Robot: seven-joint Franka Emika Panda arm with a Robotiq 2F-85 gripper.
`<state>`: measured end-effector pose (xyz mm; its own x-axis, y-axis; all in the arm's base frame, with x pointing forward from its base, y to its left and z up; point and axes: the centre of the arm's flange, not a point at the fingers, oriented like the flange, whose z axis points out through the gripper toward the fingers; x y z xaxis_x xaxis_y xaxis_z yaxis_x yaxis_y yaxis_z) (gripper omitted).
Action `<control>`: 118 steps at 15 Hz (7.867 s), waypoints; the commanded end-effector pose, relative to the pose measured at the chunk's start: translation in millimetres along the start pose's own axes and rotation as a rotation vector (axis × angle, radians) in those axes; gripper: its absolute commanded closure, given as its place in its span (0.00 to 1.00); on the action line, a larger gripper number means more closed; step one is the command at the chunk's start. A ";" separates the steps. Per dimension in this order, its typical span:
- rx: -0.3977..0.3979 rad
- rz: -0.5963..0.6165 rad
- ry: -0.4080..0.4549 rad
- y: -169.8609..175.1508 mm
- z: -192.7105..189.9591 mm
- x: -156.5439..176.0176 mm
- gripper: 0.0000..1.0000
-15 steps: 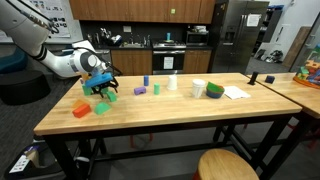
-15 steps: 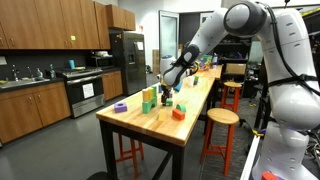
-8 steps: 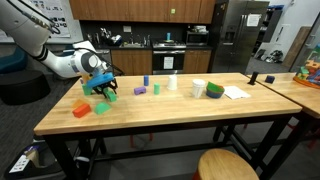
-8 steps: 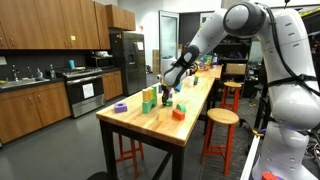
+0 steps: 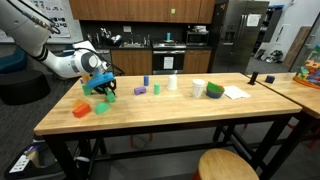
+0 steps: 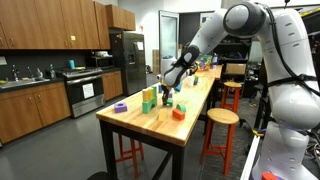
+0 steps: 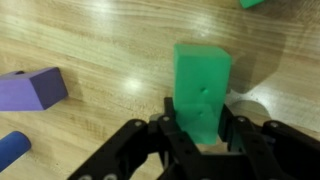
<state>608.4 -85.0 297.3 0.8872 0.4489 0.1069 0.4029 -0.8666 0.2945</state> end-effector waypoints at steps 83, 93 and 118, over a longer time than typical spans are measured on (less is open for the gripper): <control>0.450 -1.139 0.224 -116.1 -205.0 17.2 0.84; 0.434 -1.161 0.231 -108.4 -189.6 35.1 0.84; 0.363 -1.234 0.182 -88.1 -202.0 89.8 0.84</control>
<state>606.6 73.4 454.4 -0.1295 0.9885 0.0780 0.9910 0.1263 0.0456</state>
